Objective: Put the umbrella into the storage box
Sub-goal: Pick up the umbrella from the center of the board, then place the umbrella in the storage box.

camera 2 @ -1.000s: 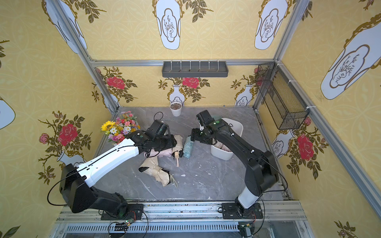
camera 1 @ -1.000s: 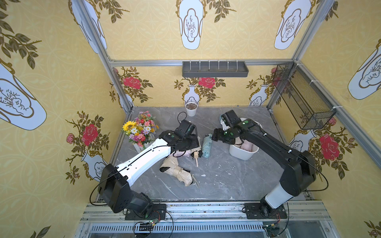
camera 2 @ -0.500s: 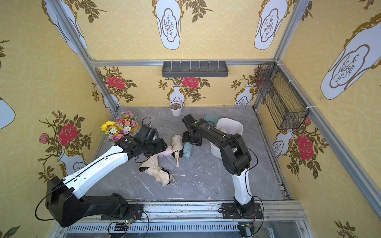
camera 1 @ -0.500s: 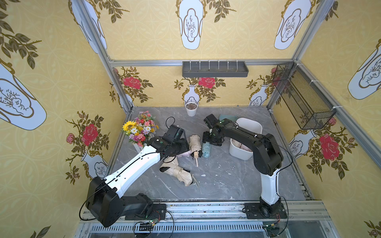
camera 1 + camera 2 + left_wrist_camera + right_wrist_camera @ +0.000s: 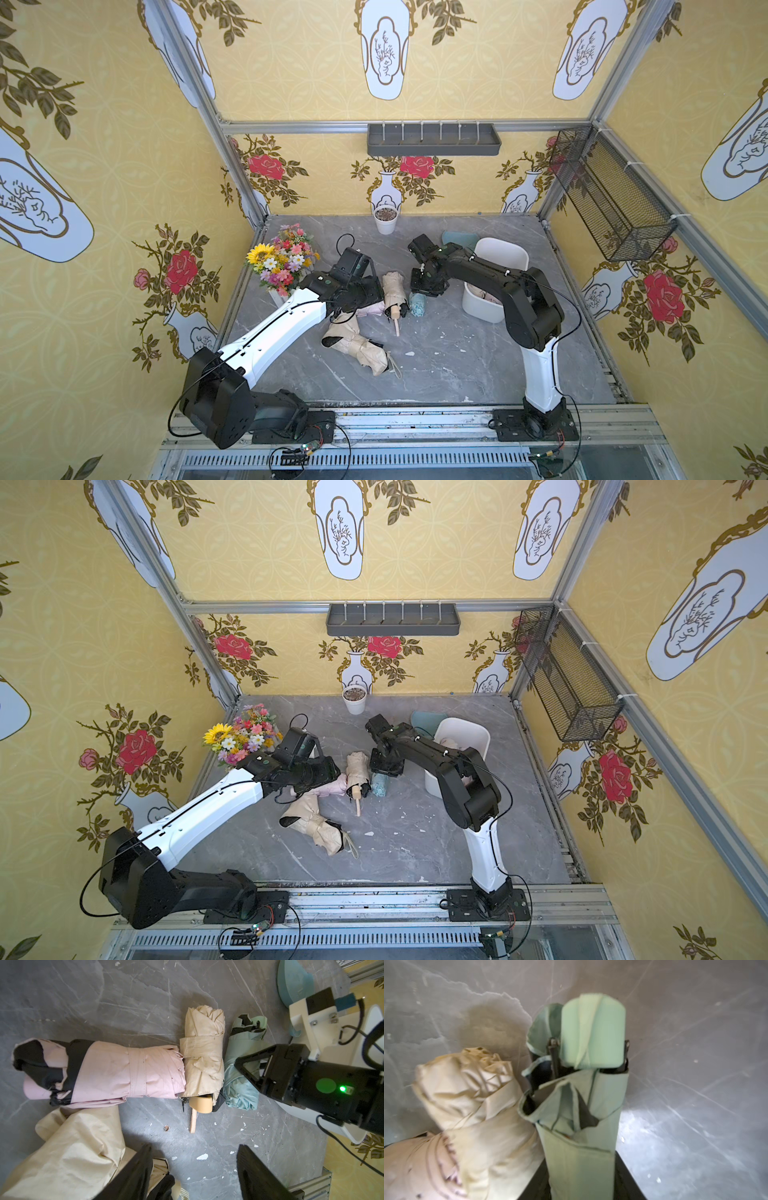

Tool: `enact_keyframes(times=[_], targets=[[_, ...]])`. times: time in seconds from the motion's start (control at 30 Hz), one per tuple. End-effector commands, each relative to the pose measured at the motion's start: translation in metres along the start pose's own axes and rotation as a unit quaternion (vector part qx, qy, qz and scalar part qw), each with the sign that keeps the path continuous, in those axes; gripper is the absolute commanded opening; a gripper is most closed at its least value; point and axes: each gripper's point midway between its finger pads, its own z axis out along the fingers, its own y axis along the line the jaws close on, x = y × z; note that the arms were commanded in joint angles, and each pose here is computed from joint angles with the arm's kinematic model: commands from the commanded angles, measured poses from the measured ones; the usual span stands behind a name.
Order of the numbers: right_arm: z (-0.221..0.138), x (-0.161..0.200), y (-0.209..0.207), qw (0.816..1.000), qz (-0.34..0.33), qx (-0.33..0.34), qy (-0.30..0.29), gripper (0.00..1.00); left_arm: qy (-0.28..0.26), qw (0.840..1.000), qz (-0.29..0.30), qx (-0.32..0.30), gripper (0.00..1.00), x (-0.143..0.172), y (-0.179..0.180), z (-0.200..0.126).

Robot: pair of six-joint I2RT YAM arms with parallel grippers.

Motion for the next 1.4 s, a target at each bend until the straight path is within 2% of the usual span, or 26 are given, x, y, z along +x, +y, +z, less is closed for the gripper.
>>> enact_keyframes(times=[0.0, 0.27, 0.43, 0.63, 0.77, 0.93, 1.17, 1.37], targets=[[-0.016, -0.007, 0.003, 1.000, -0.006, -0.007, -0.022, 0.34, 0.002, 1.000, 0.006, 0.015, 0.70, -0.004, -0.008, 0.004], [-0.060, -0.006, 0.010, 0.998, -0.022, -0.034, -0.043, 0.31, 0.009, 1.000, 0.010, 0.018, 0.70, -0.005, -0.013, 0.013], [-0.112, -0.007, 0.001, 0.996, -0.029, -0.058, -0.067, 0.31, 0.016, 1.000, 0.019, 0.019, 0.70, -0.008, -0.017, 0.021], [-0.174, -0.015, -0.051, 0.991, 0.010, -0.097, -0.095, 0.29, 0.023, 0.999, 0.030, 0.019, 0.70, -0.016, -0.027, 0.034], [-0.197, -0.025, -0.097, 0.987, 0.045, -0.102, -0.117, 0.28, 0.026, 0.999, 0.032, 0.019, 0.70, -0.020, -0.031, 0.041], [-0.190, -0.039, -0.137, 0.986, 0.071, -0.096, -0.115, 0.27, 0.032, 0.999, 0.035, 0.020, 0.70, -0.021, -0.034, 0.047], [-0.142, -0.062, -0.162, 0.990, 0.078, -0.063, -0.096, 0.28, 0.037, 0.998, 0.038, 0.016, 0.70, -0.020, -0.033, 0.052], [-0.108, -0.078, -0.167, 0.993, 0.063, -0.054, -0.087, 0.43, 0.045, 0.998, 0.038, 0.012, 0.70, -0.020, -0.033, 0.063]])
